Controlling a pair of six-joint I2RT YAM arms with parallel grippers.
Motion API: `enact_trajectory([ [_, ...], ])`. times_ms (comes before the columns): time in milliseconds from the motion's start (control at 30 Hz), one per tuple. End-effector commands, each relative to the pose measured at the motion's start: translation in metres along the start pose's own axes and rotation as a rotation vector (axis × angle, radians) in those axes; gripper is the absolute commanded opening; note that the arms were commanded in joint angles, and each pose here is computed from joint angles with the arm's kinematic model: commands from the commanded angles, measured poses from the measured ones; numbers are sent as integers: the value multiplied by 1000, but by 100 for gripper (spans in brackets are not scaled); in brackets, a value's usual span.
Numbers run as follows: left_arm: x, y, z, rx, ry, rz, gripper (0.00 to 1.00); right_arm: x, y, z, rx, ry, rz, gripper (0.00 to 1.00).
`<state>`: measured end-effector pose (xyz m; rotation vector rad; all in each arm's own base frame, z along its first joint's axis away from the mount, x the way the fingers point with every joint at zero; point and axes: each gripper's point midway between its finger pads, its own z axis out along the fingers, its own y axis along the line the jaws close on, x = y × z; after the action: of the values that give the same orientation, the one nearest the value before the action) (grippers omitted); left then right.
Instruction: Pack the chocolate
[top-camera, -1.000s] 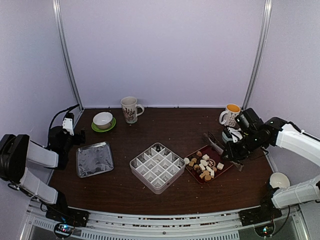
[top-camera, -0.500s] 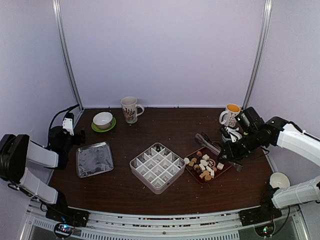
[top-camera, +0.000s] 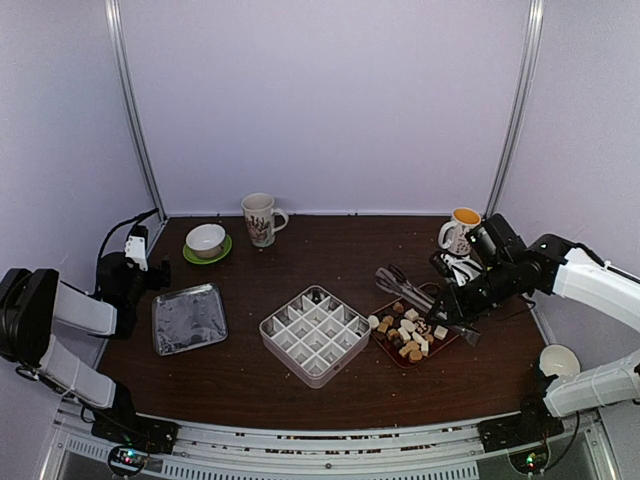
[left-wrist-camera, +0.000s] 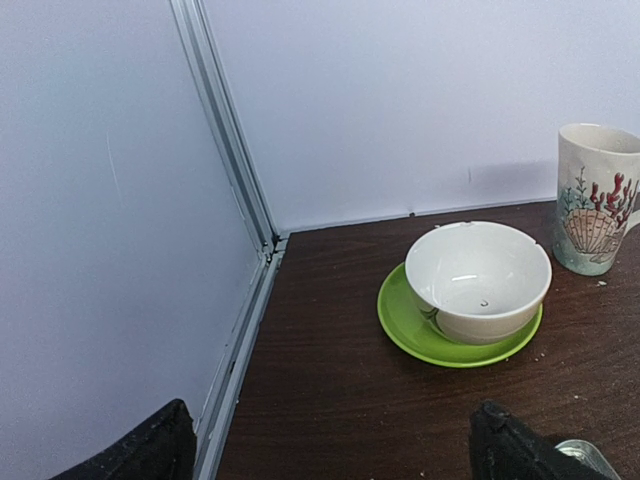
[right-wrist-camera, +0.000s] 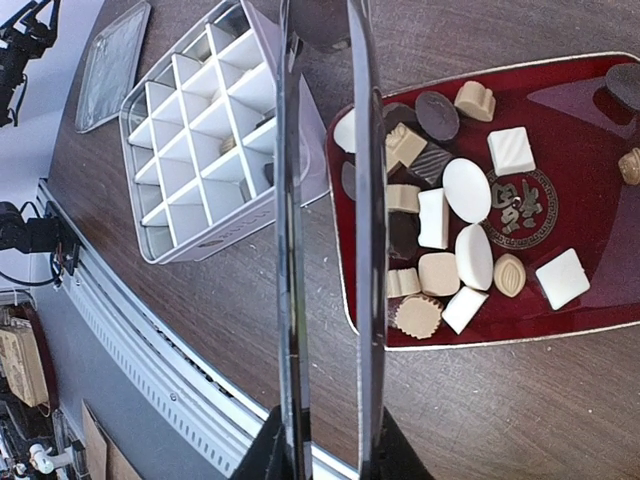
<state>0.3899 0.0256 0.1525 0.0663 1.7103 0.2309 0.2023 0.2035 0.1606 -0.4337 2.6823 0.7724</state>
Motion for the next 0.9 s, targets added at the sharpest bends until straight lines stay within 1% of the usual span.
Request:
enact_trajectory([
  [0,-11,5,0,-18,-50,-9,98,-10,19,-5,-64,-40,-66,23],
  [333,-11,5,0,-18,-50,-10,98,7,49,9,-112,41,-177,23],
  [500,-11,6,0,-18,-50,-9,98,23,61,16,-124,99,-238,22],
  [867,-11,5,0,-18,-50,-9,98,46,60,29,-99,200,-283,22],
])
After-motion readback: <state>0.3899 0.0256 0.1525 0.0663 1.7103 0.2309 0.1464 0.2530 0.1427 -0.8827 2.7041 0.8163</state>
